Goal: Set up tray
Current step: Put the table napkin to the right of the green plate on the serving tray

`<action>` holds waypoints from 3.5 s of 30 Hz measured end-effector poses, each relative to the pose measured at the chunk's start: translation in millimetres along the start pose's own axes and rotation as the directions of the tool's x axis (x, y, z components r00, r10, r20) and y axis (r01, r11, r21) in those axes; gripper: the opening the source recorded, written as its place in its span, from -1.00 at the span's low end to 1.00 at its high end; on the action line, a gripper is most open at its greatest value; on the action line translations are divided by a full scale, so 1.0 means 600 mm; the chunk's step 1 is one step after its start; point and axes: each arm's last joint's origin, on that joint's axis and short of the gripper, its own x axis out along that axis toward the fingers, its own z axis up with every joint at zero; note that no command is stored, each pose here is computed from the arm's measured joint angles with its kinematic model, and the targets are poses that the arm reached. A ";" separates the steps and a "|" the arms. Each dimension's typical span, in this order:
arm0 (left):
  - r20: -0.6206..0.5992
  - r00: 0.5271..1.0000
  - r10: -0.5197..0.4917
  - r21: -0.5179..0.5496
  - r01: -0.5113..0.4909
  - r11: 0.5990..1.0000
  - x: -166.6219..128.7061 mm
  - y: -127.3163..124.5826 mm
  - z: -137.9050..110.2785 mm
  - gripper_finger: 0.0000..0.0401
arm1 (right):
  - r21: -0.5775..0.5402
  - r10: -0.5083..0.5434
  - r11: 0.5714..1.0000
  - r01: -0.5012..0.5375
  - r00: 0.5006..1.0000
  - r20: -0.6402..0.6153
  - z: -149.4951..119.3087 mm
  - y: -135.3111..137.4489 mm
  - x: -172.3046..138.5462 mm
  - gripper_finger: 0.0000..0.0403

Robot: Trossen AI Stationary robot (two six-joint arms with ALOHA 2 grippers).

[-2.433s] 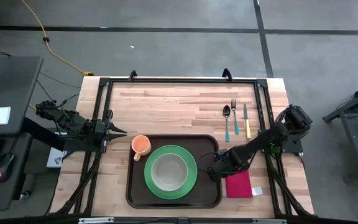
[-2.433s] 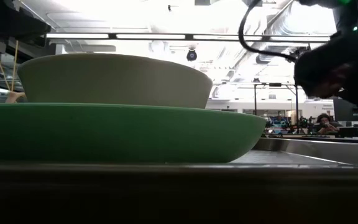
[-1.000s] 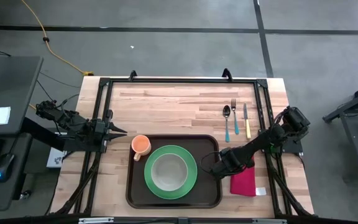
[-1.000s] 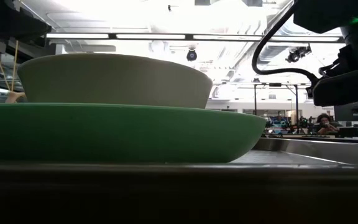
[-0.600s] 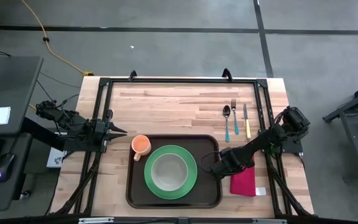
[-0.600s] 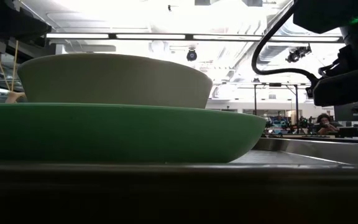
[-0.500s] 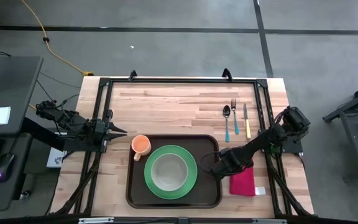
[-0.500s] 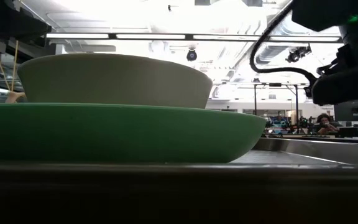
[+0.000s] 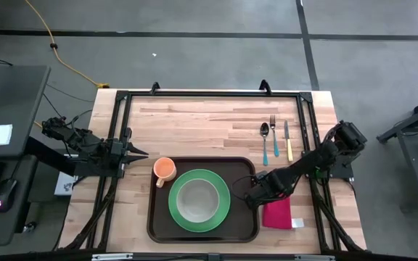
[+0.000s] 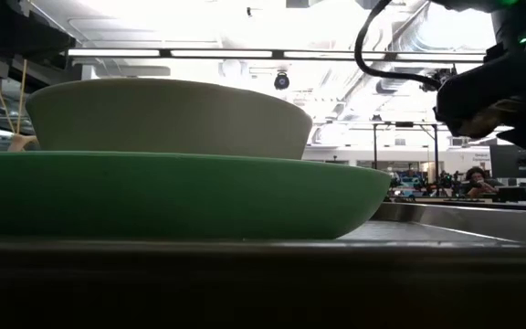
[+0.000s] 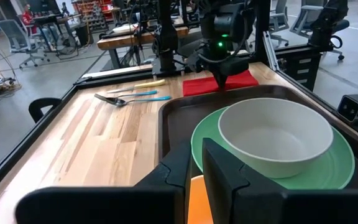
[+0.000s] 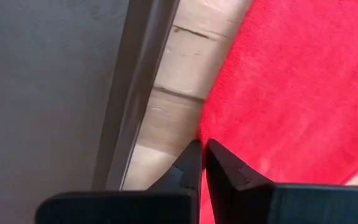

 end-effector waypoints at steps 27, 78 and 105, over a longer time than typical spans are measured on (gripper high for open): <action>-0.002 1.000 0.017 0.004 -0.017 1.000 0.000 0.001 0.000 -0.65 | -0.040 0.236 0.971 -0.234 0.970 0.058 0.002 0.007 -0.056 -1.00; -0.007 1.000 0.026 0.009 -0.025 1.000 0.000 0.001 -0.001 -0.65 | -0.050 0.492 0.870 -0.490 0.869 0.051 0.040 0.074 -0.042 -1.00; -0.011 1.000 0.023 0.010 -0.023 1.000 0.000 0.001 -0.002 -0.65 | -0.060 0.488 0.872 -0.486 0.873 0.024 0.064 0.090 -0.014 -1.00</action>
